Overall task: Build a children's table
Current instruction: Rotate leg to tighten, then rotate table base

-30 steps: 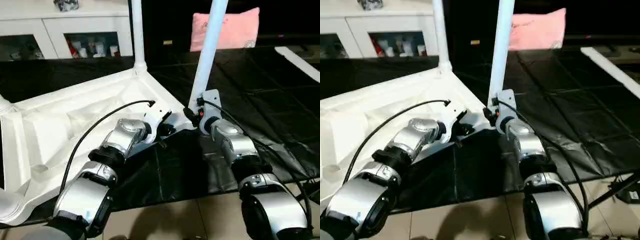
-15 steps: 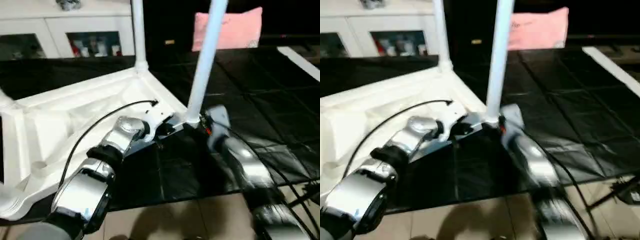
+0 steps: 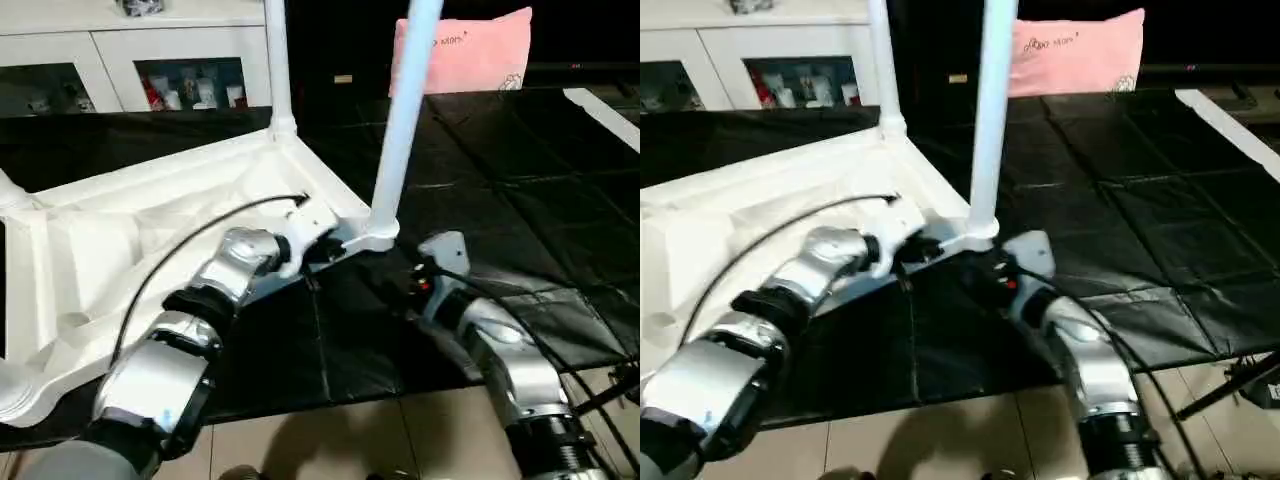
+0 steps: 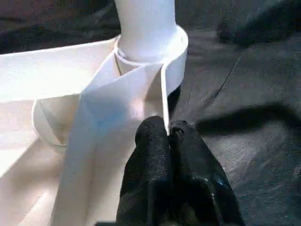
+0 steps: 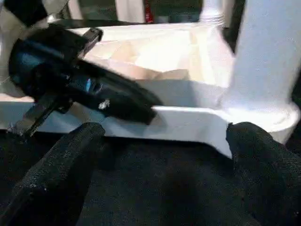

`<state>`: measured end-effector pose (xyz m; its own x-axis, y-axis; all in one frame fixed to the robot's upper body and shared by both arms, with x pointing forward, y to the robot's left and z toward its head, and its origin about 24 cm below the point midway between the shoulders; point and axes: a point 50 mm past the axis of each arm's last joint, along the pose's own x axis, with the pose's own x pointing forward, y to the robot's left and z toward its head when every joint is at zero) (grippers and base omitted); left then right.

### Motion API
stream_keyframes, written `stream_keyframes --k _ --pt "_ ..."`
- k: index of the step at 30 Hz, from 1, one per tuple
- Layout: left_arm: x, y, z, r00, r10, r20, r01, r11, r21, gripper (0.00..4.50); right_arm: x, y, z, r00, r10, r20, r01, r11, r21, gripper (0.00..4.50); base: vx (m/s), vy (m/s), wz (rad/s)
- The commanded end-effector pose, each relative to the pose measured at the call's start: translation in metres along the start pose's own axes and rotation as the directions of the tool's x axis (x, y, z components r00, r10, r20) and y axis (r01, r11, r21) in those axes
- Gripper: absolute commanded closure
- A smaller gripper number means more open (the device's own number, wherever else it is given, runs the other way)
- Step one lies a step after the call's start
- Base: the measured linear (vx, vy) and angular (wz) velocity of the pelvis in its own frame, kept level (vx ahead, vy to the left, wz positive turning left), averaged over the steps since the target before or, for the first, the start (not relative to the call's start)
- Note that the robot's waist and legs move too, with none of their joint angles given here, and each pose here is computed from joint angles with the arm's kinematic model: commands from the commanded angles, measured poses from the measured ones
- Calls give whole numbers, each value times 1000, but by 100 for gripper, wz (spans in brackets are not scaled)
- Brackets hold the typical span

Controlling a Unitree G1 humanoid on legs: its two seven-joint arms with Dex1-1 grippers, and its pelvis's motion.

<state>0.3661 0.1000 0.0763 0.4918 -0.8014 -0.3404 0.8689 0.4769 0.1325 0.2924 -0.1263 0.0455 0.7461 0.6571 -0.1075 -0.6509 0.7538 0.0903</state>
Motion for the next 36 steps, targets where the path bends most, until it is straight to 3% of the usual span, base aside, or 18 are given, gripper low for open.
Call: stream_keyframes --k 1,7,10,13,14,21,25,31,36 --pt "-25 16 30 993 4 114 -10 999 50 395 8 3 4 999 31 -7 -31 1000 6 0 0 0 0" --pt "-56 15 22 998 -39 58 35 997 67 343 21 3 8 999 37 1 -37 999 -1 0 0 0 0" --pt "-78 7 17 993 -114 4 114 990 83 318 32 6 12 999 53 6 -53 999 -3 0 0 0 0" --pt "-102 -8 15 974 -221 -44 223 973 54 301 45 5 18 1000 30 4 -29 999 -13 0 0 0 0" --pt "-116 -21 12 948 -300 -102 304 952 26 282 58 3 24 1000 5 -3 -5 1000 -10 0 0 0 0" --pt "-126 -38 1 901 -363 -238 362 931 -48 232 81 2 33 999 -35 -19 35 999 6 0 0 0 0" --pt "-125 -41 -12 893 -302 -334 303 952 -52 196 90 -6 39 993 -120 -14 120 992 32 0 0 0 0" --pt "-123 -39 -28 870 -190 -456 210 978 -8 143 91 -25 46 962 -274 -10 274 958 81 0 0 0 0" --pt "-121 -32 -36 871 -77 -485 124 990 65 143 78 -53 46 892 -452 -29 451 881 144 0 0 0 0"
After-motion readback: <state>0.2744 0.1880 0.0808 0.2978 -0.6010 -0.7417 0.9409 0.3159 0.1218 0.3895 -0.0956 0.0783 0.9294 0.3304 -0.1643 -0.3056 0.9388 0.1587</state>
